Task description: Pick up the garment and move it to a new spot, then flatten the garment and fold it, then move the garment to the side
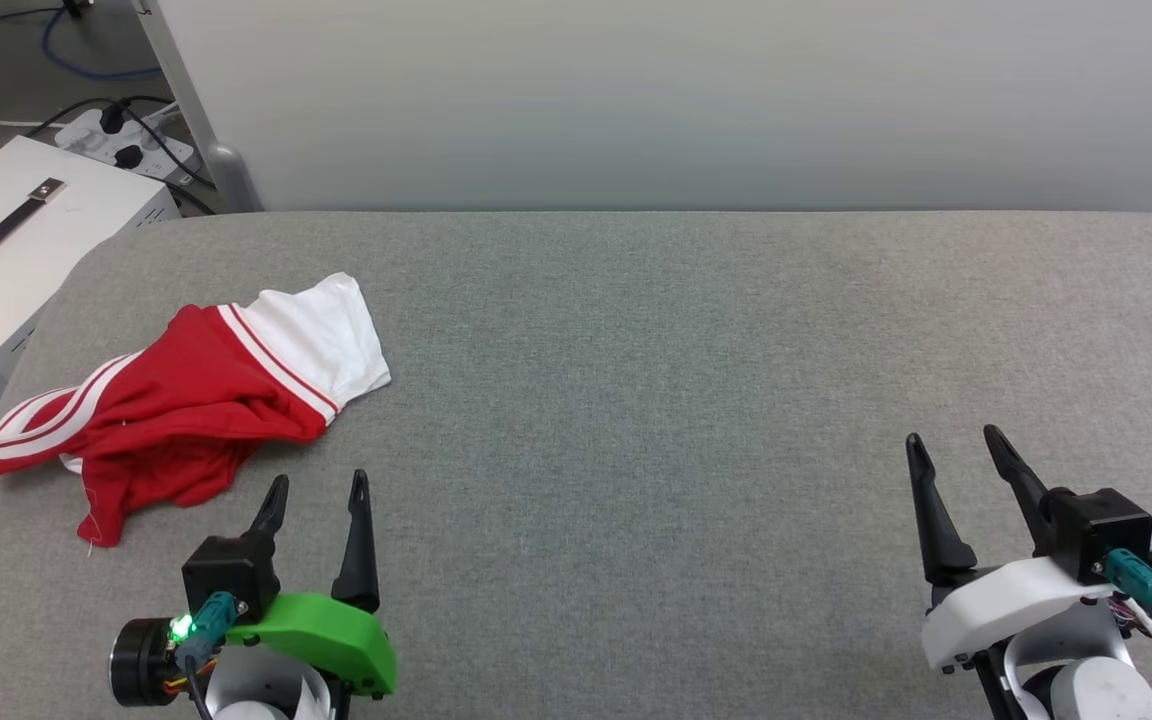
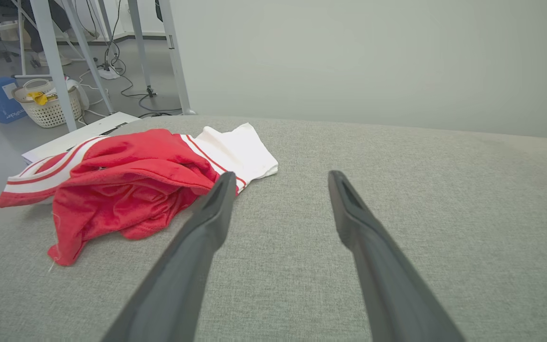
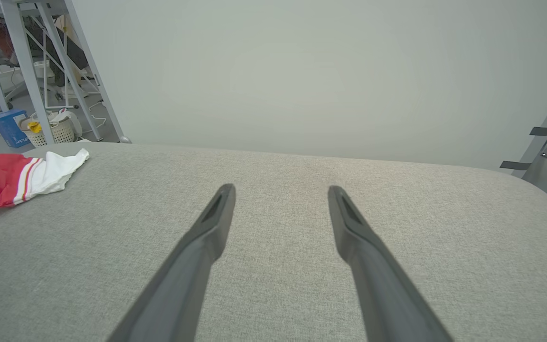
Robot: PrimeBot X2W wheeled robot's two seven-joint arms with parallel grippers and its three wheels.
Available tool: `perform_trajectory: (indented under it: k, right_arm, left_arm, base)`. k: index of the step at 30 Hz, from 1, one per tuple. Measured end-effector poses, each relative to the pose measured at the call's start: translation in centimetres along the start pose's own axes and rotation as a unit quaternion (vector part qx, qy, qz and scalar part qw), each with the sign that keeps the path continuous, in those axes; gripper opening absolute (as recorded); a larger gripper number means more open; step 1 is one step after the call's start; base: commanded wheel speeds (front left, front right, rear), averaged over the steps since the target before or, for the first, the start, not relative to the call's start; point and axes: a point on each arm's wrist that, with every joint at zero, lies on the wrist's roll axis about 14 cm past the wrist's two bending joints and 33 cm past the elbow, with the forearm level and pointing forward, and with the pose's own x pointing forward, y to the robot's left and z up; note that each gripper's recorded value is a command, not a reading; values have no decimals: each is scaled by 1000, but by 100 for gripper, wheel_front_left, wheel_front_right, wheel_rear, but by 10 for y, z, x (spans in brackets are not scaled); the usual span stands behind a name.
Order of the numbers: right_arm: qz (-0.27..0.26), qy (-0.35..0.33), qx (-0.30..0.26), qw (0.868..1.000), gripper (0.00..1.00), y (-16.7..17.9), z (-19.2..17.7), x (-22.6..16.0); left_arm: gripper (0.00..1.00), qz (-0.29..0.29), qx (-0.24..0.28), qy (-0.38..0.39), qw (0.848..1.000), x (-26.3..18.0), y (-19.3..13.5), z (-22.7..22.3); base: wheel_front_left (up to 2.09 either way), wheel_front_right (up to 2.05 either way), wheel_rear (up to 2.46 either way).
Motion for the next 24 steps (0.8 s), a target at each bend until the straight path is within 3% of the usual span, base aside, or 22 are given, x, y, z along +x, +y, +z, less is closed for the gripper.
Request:
perform_trajectory:
  k: [15, 24]
  right_arm:
    - [0, -24, 0, 1000, 100, 0, 10, 4]
    - [0, -7, 3, 1000, 100, 0, -4, 0]
  left_arm:
    - [100, -4, -15, -21, 1000, 1, 0, 8]
    - [100, -7, -21, -8, 1000, -2, -2, -3]
  base:
    - [0, 0, 0]
    - [0, 0, 0]
